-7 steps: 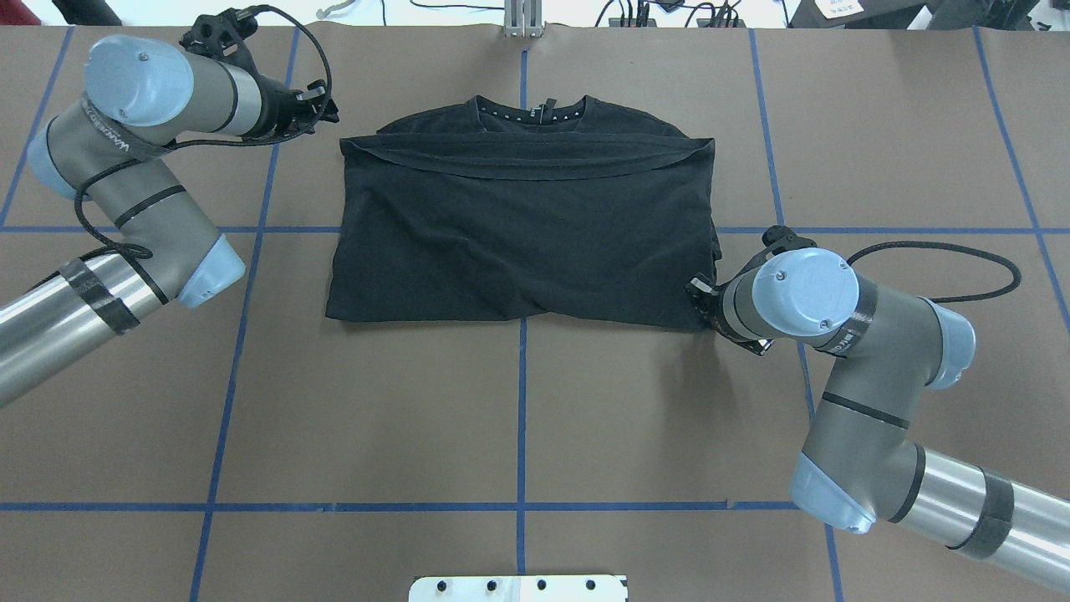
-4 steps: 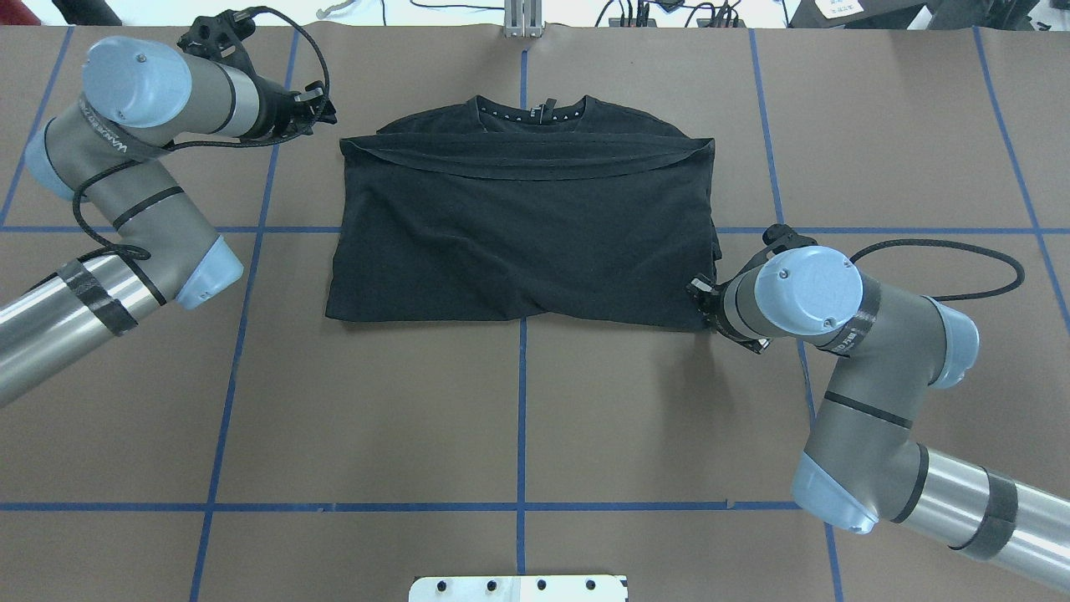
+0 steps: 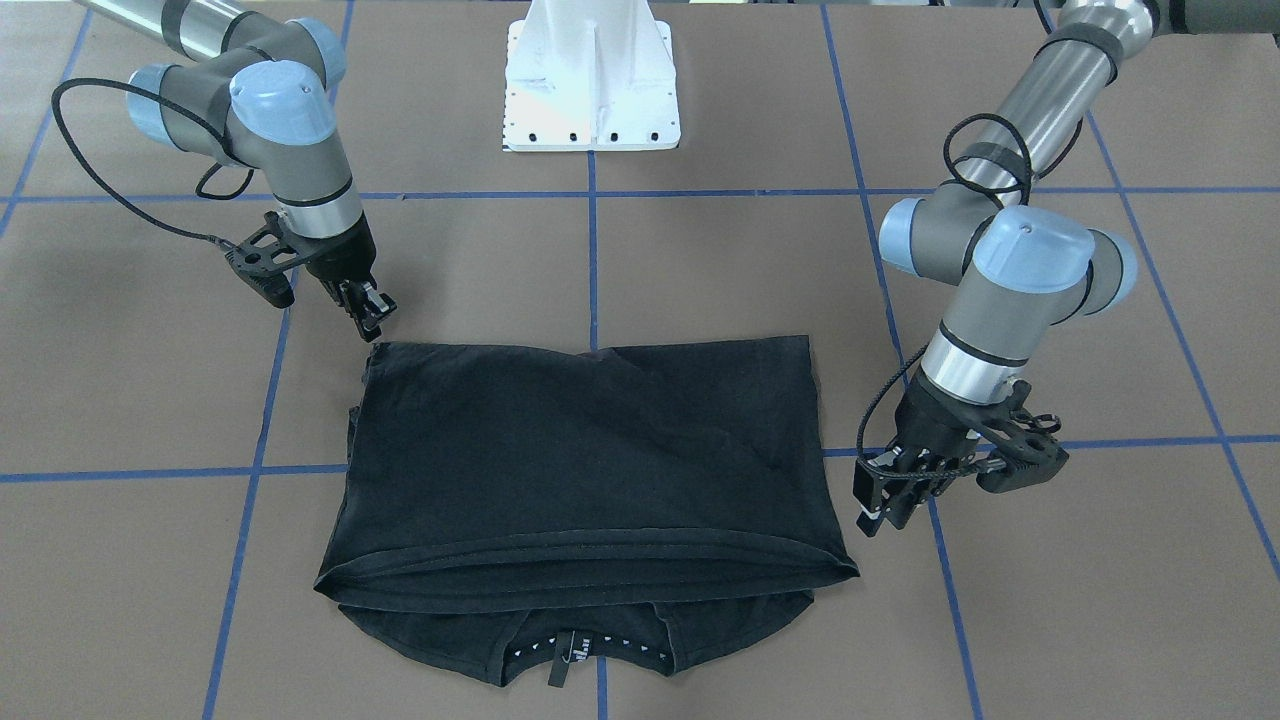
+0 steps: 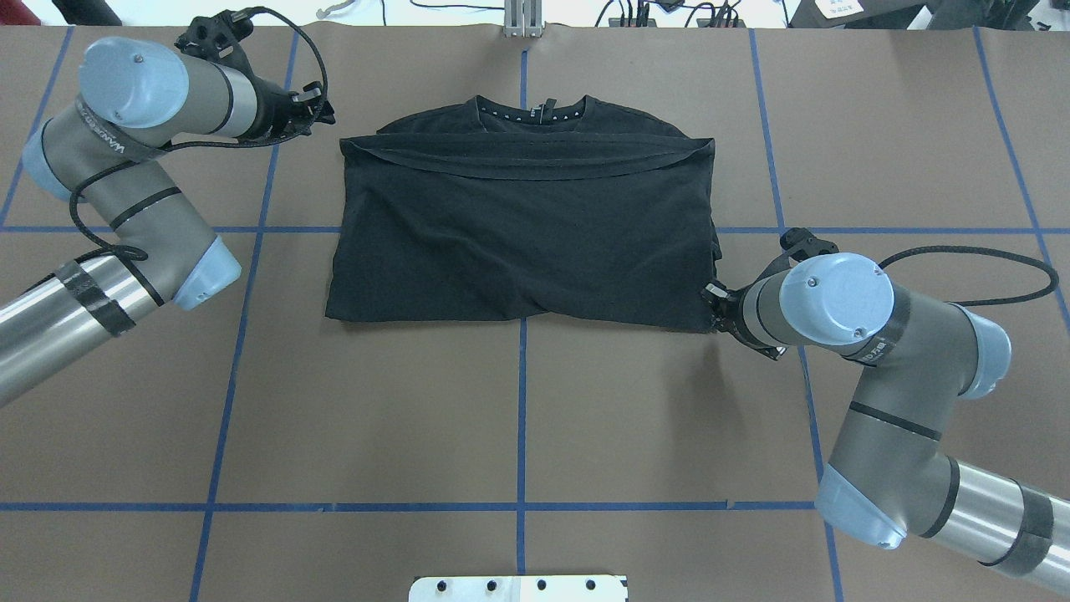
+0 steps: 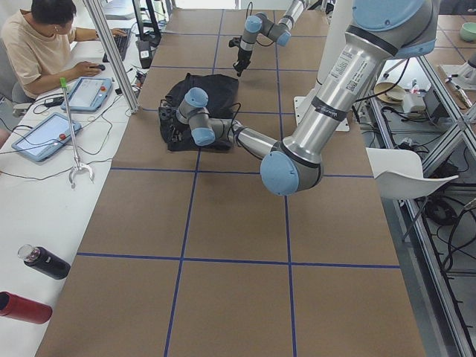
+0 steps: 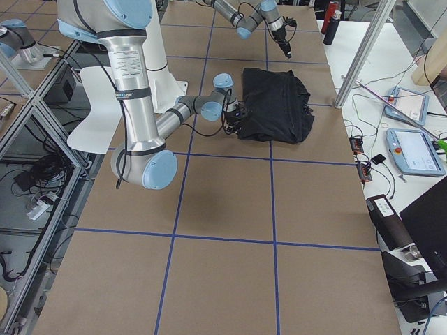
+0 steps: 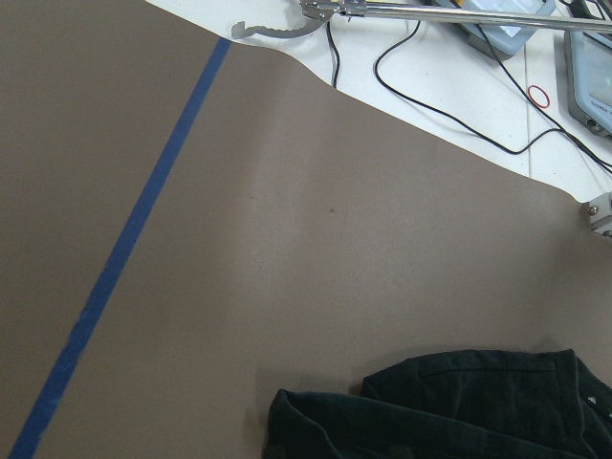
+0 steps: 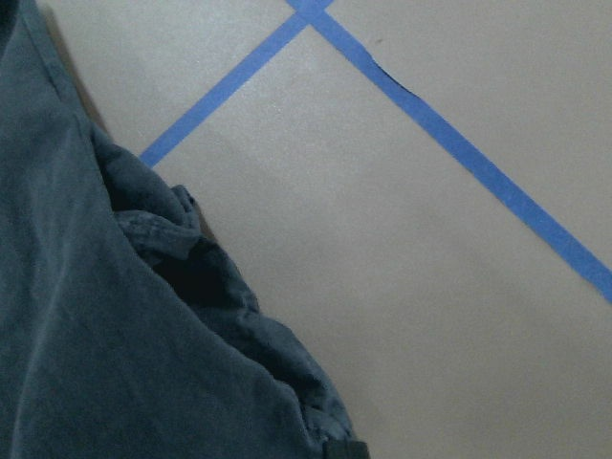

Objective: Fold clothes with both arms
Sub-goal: 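Grasp the folded shirt's side edge with the right gripper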

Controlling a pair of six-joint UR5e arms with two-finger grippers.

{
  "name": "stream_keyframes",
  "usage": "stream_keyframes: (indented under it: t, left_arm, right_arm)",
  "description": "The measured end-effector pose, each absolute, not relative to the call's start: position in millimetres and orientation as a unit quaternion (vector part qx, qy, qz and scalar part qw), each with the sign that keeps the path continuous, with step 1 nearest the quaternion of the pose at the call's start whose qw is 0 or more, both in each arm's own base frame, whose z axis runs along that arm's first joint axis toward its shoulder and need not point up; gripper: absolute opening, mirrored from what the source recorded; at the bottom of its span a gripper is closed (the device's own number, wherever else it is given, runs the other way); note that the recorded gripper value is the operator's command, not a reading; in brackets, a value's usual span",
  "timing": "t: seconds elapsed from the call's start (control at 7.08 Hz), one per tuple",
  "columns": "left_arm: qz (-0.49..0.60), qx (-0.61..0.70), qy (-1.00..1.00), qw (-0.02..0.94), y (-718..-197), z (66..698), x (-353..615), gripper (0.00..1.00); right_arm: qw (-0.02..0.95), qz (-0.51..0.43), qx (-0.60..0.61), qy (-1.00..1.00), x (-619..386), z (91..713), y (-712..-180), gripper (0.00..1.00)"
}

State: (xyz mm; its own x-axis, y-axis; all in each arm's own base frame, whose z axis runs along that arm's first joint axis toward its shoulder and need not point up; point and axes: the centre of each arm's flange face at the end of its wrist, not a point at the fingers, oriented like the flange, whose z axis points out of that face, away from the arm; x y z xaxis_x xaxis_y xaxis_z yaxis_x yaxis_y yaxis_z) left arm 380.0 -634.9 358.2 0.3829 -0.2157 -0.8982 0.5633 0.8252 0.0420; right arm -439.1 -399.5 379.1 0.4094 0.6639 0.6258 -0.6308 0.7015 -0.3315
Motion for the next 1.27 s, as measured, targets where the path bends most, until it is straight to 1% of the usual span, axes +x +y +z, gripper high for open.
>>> stream_keyframes:
  t: [0.14, 0.71, 1.13, 1.27]
  left_arm:
    - [-0.240, 0.173, 0.501, 0.813, -635.0, 358.6, 379.8, 0.47]
    - [-0.246, 0.171, 0.502, 0.811, -634.6, 358.1, 379.9, 0.47]
    - [-0.248, 0.170, 0.503, 0.810, -633.9, 357.6, 379.7, 0.47]
    - [-0.248, 0.170, 0.504, 0.810, -632.7, 357.6, 378.3, 0.47]
  right_arm:
    - [0.838, 0.388, -0.020, -0.383, -442.4, 377.5, -403.2, 0.67]
    - [0.839, 0.393, -0.017, -0.375, -456.7, 380.9, -417.9, 0.66]
    - [0.842, 0.392, -0.017, -0.371, -459.3, 385.7, -419.4, 0.50]
    - [0.842, 0.392, -0.017, -0.371, -459.8, 385.8, -419.7, 0.28]
